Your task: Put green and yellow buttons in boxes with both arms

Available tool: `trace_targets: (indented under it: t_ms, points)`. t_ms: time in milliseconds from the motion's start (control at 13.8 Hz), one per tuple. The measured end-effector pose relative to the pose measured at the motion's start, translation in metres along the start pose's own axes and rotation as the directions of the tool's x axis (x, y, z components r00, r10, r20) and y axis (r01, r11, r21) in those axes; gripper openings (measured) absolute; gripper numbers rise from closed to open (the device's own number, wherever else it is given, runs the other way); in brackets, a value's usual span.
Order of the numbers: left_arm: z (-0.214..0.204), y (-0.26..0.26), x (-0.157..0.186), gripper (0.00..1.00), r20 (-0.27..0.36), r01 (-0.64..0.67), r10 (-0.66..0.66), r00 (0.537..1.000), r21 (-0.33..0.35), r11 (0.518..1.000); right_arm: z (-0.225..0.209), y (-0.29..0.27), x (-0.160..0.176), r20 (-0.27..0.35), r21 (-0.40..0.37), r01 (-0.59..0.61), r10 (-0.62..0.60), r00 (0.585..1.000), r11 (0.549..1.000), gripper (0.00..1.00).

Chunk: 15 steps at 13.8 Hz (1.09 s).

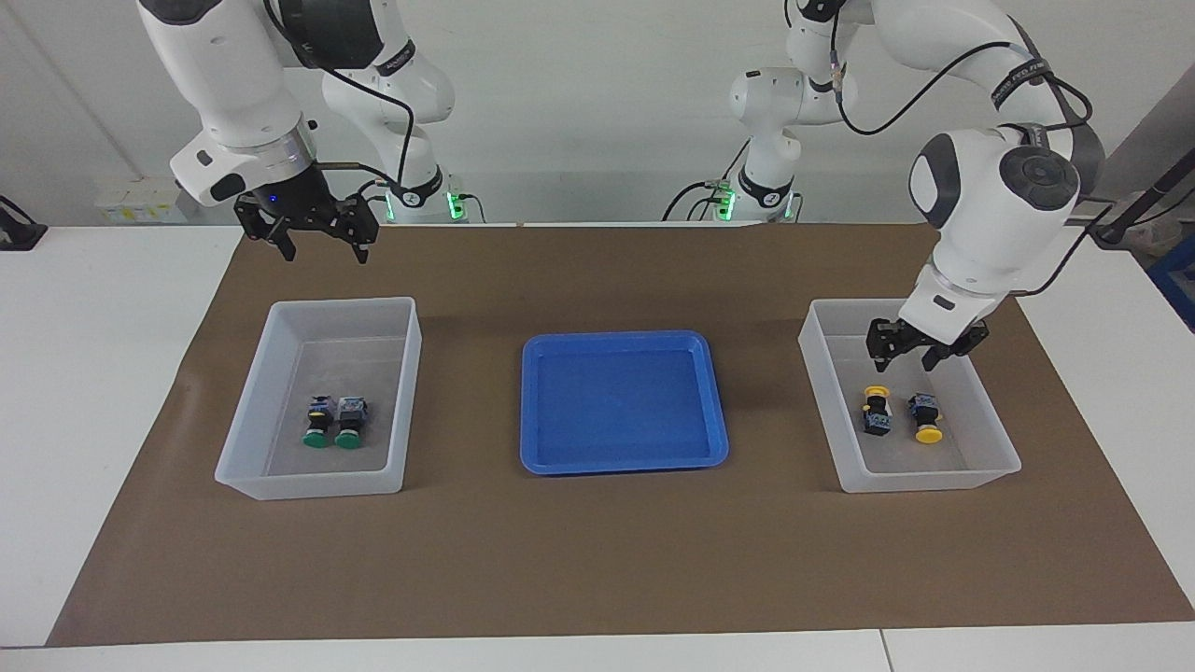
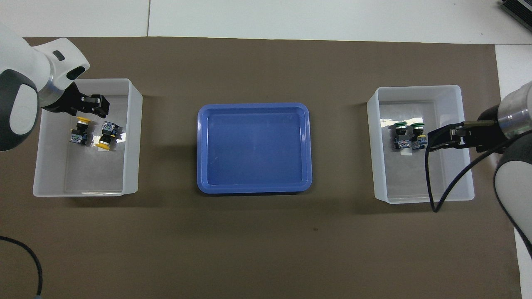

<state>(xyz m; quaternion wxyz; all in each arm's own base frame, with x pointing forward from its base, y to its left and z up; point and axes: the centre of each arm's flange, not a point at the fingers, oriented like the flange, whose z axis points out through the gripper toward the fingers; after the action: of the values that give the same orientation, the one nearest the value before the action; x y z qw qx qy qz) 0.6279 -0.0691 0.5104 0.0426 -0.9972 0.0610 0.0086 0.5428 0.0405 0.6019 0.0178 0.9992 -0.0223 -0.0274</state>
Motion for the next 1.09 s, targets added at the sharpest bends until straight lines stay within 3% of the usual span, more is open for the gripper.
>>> trace_targets:
  t_ms: [435,725,797,942,1087]
  points:
    - [-0.045,0.033,-0.007,0.68,0.018,0.002,-0.001,1.0,-0.064,0.998,0.0,0.0,0.0,0.0,0.0,0.0,0.0,1.0,1.0,1.0]
    - [-0.085,0.034,-0.029,0.7,-0.014,-0.004,0.003,1.0,-0.073,0.997,0.0,0.0,0.0,0.0,0.0,0.0,0.0,1.0,1.0,1.0]
    - [-0.092,0.033,-0.034,0.77,-0.018,-0.003,0.002,1.0,-0.073,0.997,0.0,0.0,0.0,0.0,0.0,0.0,0.0,1.0,1.0,1.0]
    - [-0.097,0.03,-0.042,0.98,-0.018,0.001,-0.002,1.0,-0.072,0.997,0.0,0.0,0.0,0.0,0.0,0.0,0.0,1.0,1.0,1.0]
    - [-0.093,0.027,-0.045,1.0,-0.007,0.006,-0.007,1.0,-0.071,0.997,0.0,0.0,0.0,0.0,0.0,-0.001,0.001,1.0,1.0,1.0]
